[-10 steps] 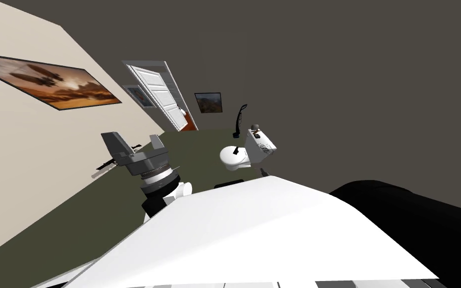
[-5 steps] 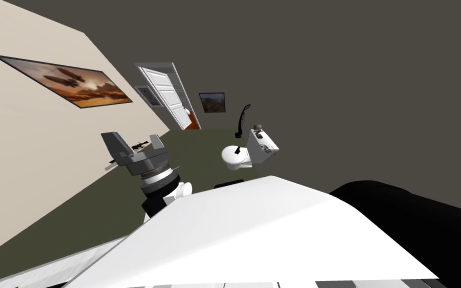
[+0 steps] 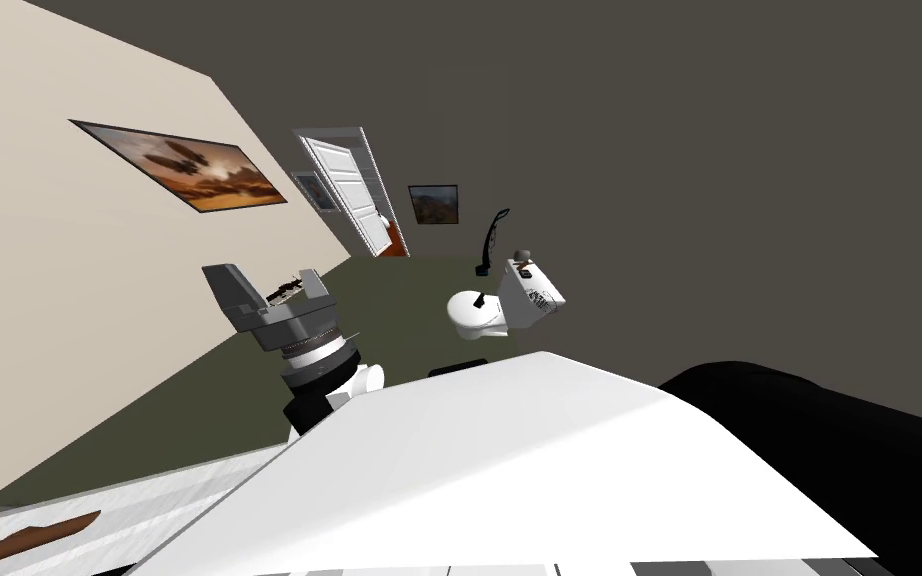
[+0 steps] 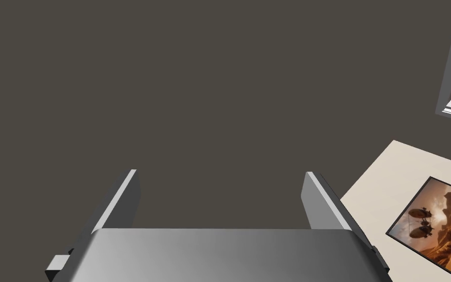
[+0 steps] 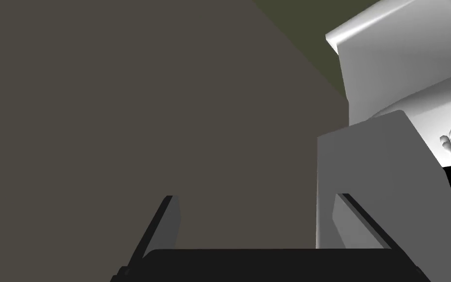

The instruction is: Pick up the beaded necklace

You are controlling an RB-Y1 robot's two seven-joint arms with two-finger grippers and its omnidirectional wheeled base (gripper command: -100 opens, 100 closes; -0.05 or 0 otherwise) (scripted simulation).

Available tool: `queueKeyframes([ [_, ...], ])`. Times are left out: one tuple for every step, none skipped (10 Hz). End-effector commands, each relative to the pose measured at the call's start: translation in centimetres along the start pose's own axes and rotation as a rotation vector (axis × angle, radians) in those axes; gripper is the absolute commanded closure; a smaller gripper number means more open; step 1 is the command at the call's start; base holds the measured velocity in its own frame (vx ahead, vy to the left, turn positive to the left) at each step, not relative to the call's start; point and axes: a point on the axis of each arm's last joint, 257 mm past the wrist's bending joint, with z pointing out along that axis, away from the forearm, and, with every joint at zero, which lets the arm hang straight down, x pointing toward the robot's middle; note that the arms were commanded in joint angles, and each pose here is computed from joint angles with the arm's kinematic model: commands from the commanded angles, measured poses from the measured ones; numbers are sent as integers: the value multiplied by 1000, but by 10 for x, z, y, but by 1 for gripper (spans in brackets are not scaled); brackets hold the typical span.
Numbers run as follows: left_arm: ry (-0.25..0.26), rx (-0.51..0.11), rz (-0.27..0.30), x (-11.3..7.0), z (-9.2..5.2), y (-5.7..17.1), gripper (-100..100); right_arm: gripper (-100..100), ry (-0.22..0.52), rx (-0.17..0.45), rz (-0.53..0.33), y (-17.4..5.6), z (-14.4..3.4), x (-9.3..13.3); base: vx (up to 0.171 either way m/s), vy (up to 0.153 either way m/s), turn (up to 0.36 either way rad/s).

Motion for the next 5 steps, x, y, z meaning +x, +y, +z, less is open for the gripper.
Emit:
queueKeyframes([
  [0, 0, 0, 0, 0, 0, 0, -100, 5, 73, -53, -26, 0, 6, -21, -1, 103],
  [0, 0, 0, 0, 0, 0, 0, -100, 6, 84, -53, -29, 0, 6, -8, -1, -13],
  [0, 0, 0, 0, 0, 0, 0, -100, 21, 162, -114, -60, 0, 18, -11, 10, 165],
  [0, 0, 0, 0, 0, 0, 0, -100, 14, 188, -128, -67, -1, 15, -12, 5, 115],
  [0, 0, 0, 0, 0, 0, 0, -100, 11, 238, -171, -85, -2, 15, -11, 11, 238],
])
